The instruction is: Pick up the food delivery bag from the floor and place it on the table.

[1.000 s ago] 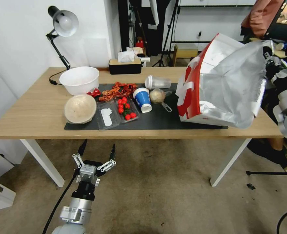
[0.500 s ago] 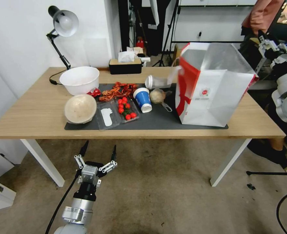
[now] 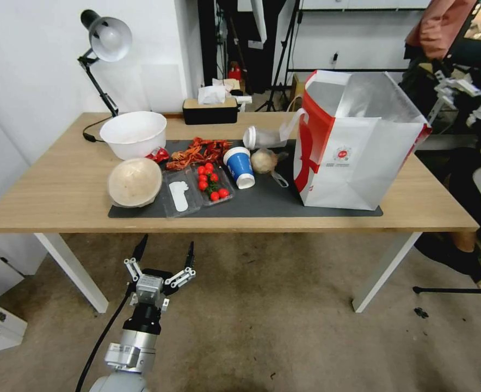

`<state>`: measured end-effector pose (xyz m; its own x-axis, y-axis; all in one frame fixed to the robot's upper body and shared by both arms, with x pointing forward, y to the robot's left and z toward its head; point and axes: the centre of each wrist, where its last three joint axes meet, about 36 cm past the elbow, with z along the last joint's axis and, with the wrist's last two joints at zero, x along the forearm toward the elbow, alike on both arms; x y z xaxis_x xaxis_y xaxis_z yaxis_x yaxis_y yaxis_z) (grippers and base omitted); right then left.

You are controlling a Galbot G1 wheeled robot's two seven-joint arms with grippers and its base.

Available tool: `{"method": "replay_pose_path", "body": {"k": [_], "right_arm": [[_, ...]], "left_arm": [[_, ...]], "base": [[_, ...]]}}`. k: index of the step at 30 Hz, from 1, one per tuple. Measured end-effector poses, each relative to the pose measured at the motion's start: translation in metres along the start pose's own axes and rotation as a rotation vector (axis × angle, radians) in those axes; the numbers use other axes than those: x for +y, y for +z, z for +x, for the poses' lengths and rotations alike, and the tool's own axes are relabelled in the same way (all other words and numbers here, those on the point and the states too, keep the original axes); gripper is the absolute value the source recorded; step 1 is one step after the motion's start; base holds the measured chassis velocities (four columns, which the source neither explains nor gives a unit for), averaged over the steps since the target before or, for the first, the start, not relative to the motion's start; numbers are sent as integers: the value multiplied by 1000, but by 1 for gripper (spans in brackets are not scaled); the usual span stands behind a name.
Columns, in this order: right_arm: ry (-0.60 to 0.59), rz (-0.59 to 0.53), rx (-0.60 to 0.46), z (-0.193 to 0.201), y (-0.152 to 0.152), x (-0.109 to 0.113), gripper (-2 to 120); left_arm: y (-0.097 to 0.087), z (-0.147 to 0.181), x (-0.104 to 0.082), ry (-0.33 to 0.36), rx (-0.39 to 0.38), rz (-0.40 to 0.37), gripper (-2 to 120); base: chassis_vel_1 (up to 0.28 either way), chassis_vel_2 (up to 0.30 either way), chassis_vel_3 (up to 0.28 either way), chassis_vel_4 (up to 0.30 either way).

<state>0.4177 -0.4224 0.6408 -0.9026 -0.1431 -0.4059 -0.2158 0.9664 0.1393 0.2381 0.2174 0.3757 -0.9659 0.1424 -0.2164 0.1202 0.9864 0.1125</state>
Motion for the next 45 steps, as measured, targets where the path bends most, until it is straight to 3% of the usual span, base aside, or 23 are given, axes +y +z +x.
{"method": "replay_pose_path", "body": {"k": [7, 11, 18, 20, 27, 34, 45], "right_arm": [[-21, 91, 4, 40, 0, 37, 100], [-21, 139, 25, 73, 10, 72, 100], [-8, 164, 23, 97, 17, 100, 100], [13, 197, 27, 113, 32, 108, 100], [39, 228, 60, 141, 67, 103, 100], [54, 225, 121, 184, 143, 73, 100], [70, 182, 164, 208, 187, 59, 100]], "left_arm": [[-3, -1, 3, -10, -11, -4, 100], [-5, -1, 7, -17, -17, -10, 100], [-5, 0, 8, -18, -20, -8, 100], [-1, 2, 8, -16, -20, -7, 100], [4, 2, 9, -15, -18, -5, 100], [9, 2, 9, -22, 9, -11, 100], [15, 2, 14, -34, 64, -26, 100]], "base": [[0, 0, 0, 0], [0, 0, 0, 0], [0, 0, 0, 0], [0, 0, 0, 0], [0, 0, 0, 0], [0, 0, 0, 0], [0, 0, 0, 0]]}}
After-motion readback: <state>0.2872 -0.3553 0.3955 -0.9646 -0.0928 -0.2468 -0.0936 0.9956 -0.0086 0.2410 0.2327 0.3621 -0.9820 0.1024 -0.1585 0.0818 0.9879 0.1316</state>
